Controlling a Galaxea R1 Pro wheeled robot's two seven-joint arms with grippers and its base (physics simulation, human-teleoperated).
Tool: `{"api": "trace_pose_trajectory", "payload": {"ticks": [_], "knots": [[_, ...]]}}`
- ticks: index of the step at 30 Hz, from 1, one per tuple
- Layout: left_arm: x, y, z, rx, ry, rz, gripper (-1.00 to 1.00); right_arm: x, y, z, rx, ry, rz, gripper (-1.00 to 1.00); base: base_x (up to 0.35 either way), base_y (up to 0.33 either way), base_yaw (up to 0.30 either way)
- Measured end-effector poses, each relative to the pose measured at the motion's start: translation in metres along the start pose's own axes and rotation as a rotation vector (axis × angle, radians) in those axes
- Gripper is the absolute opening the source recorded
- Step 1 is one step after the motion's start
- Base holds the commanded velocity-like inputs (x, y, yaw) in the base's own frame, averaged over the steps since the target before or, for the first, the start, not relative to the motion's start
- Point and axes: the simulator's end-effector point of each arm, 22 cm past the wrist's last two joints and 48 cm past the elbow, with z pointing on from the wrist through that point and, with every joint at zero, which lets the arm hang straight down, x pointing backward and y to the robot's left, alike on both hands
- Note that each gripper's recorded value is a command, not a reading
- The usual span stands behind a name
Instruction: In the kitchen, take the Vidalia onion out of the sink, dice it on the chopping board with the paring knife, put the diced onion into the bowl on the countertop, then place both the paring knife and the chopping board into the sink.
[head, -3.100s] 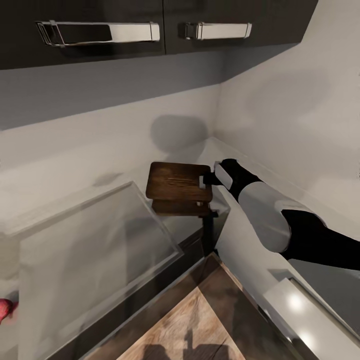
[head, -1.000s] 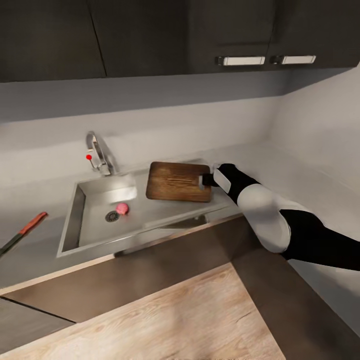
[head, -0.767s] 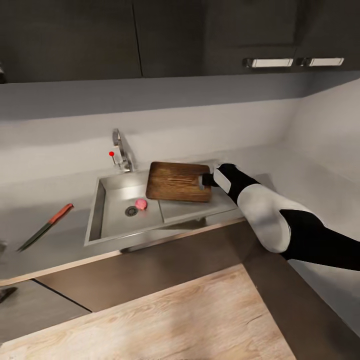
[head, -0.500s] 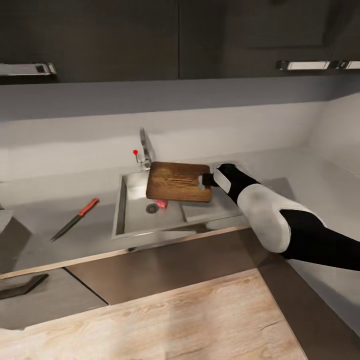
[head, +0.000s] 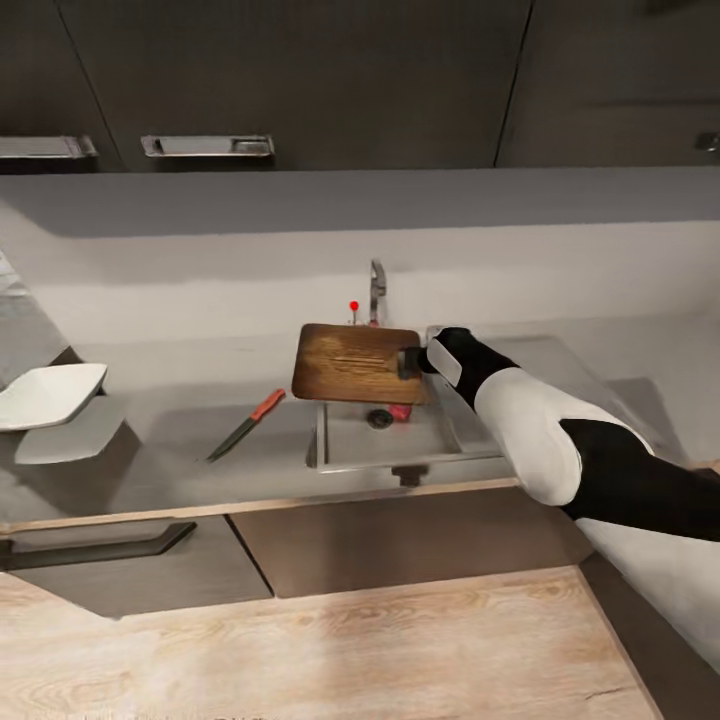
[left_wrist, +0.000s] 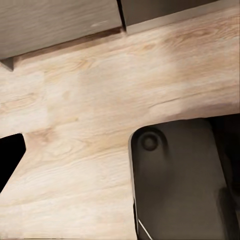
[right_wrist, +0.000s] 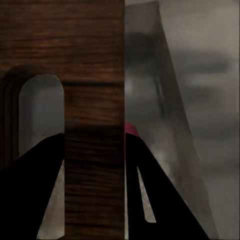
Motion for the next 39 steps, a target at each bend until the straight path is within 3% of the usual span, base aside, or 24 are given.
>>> {"api": "trace_pose_trajectory", "payload": {"ticks": [12, 22, 39], "knots": [[-0.002, 0.0, 0.002, -0.002, -0.009, 0.0, 1.0, -0.006, 0.001, -0.006, -0.001, -0.01, 0.001, -1.0, 0.0, 0.287, 0.251], [-0.003, 0.0, 0.003, -0.003, -0.018, -0.001, 1.0, -0.01, 0.001, -0.012, -0.001, -0.017, -0.001, -1.0, 0.0, 0.038, 0.25], [-0.003, 0.001, 0.003, -0.004, -0.018, -0.001, 1.0, -0.008, 0.002, -0.012, -0.002, -0.012, 0.0, -1.0, 0.0, 0.021, 0.019]]}}
